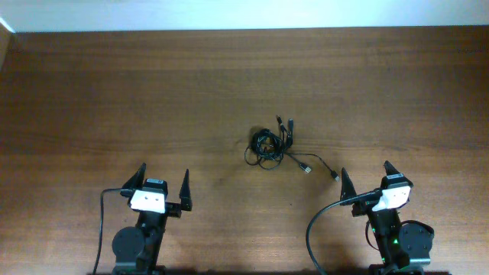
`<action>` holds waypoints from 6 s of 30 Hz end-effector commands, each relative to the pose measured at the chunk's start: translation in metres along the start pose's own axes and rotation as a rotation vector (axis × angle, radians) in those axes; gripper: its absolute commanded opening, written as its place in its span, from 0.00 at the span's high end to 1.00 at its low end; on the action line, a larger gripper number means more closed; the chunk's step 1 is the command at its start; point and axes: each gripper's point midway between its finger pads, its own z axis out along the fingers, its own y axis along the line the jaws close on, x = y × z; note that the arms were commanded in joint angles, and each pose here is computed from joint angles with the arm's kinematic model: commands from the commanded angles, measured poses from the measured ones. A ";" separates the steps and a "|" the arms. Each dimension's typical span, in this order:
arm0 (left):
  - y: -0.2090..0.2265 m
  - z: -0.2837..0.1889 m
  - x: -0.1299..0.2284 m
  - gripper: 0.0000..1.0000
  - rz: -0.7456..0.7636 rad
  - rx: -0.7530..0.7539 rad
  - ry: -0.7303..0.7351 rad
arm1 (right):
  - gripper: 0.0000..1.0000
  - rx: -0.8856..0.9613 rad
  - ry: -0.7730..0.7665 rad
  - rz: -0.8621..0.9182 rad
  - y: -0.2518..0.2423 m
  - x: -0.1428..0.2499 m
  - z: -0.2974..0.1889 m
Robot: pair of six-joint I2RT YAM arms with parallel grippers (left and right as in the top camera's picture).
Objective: Untangle cables
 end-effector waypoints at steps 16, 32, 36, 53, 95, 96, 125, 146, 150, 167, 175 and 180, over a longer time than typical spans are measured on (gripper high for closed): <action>0.000 0.000 0.002 0.01 0.012 -0.001 0.004 | 0.01 0.001 0.004 0.003 0.000 0.002 0.000; 0.000 0.000 0.002 0.01 0.012 -0.001 0.004 | 0.01 0.001 0.004 0.003 0.000 0.002 0.000; 0.000 0.000 0.002 0.01 0.013 -0.001 0.004 | 0.01 0.001 0.004 0.003 0.000 0.002 0.000; 0.000 0.000 0.002 0.01 0.012 -0.001 0.004 | 0.01 0.002 0.004 0.003 0.000 0.002 0.000; -0.001 0.000 -0.001 0.01 0.013 0.001 -0.008 | 0.01 -0.046 -0.033 -0.003 0.008 -0.007 0.000; -0.001 0.000 -0.003 0.01 0.014 0.001 -0.013 | 0.01 -0.081 -0.050 -0.007 0.014 -0.011 -0.001; -0.043 0.074 -0.108 0.01 -0.206 0.381 0.757 | 0.01 -0.361 0.872 0.458 0.069 -0.120 0.017; -0.195 0.199 0.083 0.42 -0.136 0.469 0.995 | 0.00 -0.331 1.006 0.510 0.061 -0.077 0.058; -0.198 0.199 0.106 0.53 -0.141 0.460 1.040 | 0.00 -0.331 1.007 0.510 0.061 -0.077 0.058; -0.185 0.203 0.005 1.00 -0.276 0.501 1.006 | 0.00 -0.313 0.988 0.554 0.061 -0.081 0.064; -0.180 0.180 -0.087 1.00 -0.496 0.781 0.924 | 0.12 -0.279 0.919 0.629 0.096 -0.091 0.100; -0.168 0.183 -0.090 1.00 -0.575 0.760 0.935 | 0.22 -0.289 0.965 0.674 0.116 -0.071 0.123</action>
